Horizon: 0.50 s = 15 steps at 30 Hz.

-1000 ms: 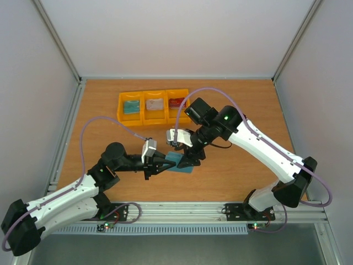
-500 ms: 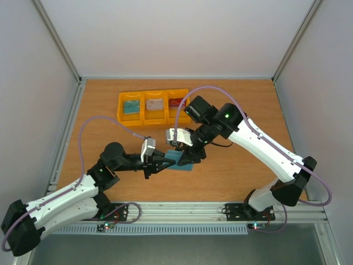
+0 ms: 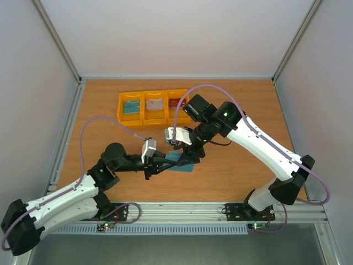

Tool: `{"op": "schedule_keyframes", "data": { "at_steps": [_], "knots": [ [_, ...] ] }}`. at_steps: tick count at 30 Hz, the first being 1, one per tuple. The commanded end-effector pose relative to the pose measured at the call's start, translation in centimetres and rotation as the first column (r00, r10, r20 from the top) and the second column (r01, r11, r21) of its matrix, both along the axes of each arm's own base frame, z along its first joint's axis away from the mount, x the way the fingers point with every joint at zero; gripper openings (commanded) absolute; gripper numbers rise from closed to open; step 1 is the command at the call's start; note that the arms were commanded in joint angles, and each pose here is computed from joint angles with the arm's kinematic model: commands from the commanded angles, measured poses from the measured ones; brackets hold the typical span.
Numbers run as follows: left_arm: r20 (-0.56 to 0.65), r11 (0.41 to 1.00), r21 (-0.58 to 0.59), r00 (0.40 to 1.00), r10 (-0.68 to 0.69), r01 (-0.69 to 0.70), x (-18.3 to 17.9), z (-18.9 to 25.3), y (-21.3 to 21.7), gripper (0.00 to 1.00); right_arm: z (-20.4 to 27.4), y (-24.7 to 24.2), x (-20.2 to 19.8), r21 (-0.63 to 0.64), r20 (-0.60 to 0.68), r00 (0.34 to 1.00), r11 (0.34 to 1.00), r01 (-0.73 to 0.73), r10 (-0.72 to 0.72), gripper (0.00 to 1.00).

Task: Take the credit cards out of the card holder

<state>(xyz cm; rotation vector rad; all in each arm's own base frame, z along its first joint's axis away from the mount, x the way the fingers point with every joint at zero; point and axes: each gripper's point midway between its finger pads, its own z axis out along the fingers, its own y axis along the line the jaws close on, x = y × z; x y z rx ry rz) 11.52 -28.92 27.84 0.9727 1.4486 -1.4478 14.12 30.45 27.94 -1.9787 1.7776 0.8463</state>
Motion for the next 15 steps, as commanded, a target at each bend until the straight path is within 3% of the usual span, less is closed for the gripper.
{"op": "schedule_keyframes", "data": {
  "at_steps": [1,4,9,15],
  "knots": [
    [0.061,0.998,-0.043,0.998,-0.035,0.037,-0.9,2.0,0.0,0.00,0.8,0.0,0.8,0.016,0.051,0.999,1.000,0.005,-0.005,0.69],
    [0.059,0.998,-0.041,0.998,-0.038,0.041,-0.9,1.9,-0.1,0.00,1.1,-0.1,0.6,0.023,0.047,0.999,1.000,0.010,-0.011,0.65],
    [0.054,0.999,-0.020,0.998,-0.045,0.047,-1.0,1.3,-0.1,0.00,1.6,0.0,0.5,0.044,0.027,0.999,0.999,0.015,-0.016,0.43],
    [0.055,0.999,-0.007,0.997,-0.051,0.051,-1.1,1.0,-0.2,0.00,2.0,0.5,0.1,0.072,-0.028,0.999,0.997,0.023,-0.021,0.32]
  ]
}}
